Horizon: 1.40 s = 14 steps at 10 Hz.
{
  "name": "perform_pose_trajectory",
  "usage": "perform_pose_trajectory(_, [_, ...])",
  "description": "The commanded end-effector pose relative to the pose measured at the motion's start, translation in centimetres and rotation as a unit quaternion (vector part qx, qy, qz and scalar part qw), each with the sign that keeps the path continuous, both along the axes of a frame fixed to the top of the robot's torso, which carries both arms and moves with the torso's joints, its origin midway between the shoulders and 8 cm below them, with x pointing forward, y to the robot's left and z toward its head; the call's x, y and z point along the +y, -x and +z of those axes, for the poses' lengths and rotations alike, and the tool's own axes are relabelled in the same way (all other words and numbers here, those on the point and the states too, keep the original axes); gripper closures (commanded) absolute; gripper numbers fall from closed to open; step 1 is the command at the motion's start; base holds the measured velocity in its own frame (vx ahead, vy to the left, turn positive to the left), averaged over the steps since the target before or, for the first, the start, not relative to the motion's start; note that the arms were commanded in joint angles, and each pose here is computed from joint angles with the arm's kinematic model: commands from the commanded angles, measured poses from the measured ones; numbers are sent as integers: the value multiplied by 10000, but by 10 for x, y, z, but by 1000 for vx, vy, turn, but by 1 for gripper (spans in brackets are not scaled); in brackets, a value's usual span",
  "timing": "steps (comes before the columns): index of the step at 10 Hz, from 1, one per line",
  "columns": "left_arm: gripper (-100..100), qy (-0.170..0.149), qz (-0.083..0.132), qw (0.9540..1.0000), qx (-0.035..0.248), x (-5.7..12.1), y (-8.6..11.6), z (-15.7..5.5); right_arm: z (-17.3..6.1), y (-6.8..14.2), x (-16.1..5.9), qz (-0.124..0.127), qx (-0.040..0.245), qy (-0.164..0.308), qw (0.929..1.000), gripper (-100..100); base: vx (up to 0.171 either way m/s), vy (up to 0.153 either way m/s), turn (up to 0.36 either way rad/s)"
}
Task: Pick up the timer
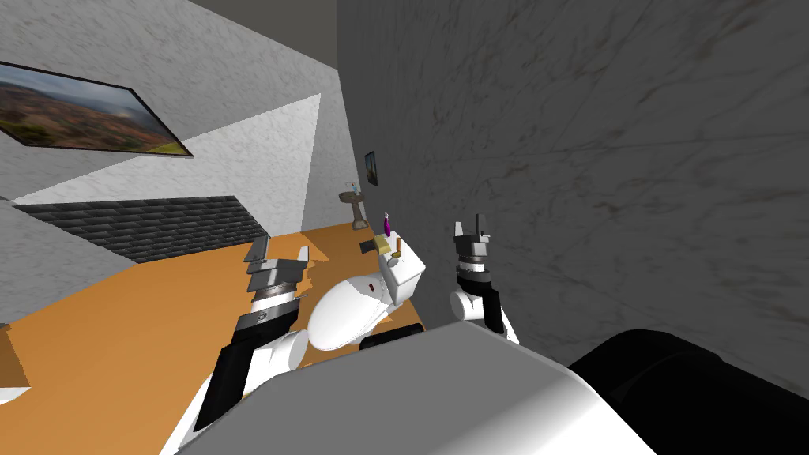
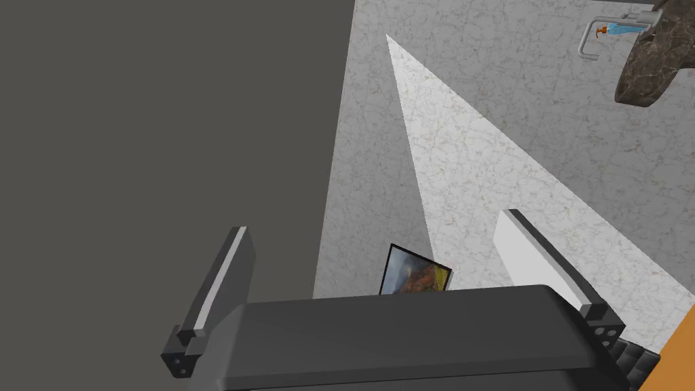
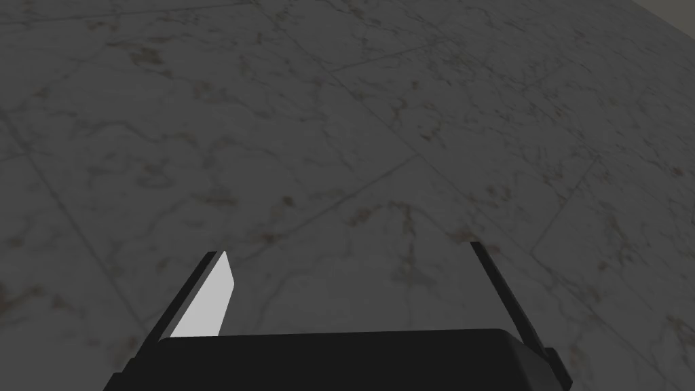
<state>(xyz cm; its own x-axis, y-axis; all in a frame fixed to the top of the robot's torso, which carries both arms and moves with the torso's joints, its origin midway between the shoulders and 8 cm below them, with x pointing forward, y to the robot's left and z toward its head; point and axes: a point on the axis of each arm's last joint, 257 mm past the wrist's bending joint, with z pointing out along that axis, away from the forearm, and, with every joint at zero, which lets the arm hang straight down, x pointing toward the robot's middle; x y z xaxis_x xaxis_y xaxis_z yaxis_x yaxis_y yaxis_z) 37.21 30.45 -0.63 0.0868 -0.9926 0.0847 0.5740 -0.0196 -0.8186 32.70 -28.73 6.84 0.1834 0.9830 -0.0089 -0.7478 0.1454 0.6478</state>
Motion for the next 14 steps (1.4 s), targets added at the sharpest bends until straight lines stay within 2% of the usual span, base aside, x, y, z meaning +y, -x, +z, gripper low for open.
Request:
perform_pose_trajectory(1, [-100,-43,-90,9998,180,0,-13,-9,0,0,0,0,0,0,10000,0,-33,17,-14])
perform_pose_trajectory(5, [-100,48,-229,9973,701,5,-52,-36,0,0,0,0,0,1,10000,0,-65,61,-21])
perform_pose_trajectory(6, [-100,55,-226,9969,751,5,-54,-38,0,0,0,0,0,1,10000,0,-58,47,-9])
perform_pose_trajectory(8, [-100,175,-274,9938,1066,11,-78,-55,0,0,0,0,0,0,10000,0,-64,58,-17])
perform_pose_trajectory(11, [-100,276,-300,9901,1345,13,-95,-69,0,0,0,0,0,0,10000,0,-64,51,-14])
perform_pose_trajectory(12, [-100,358,-327,9883,1446,15,-107,-74,0,0,0,0,0,0,10000,0,-53,46,-16])
perform_pose_trajectory(13, [-100,377,-323,9864,1566,15,-109,-80,0,0,0,0,0,0,10000,0,-49,48,-12])
perform_pose_trajectory(14, [-100,471,-356,9842,1669,17,-123,-85,0,0,0,0,0,0,10000,0,-74,61,-19])
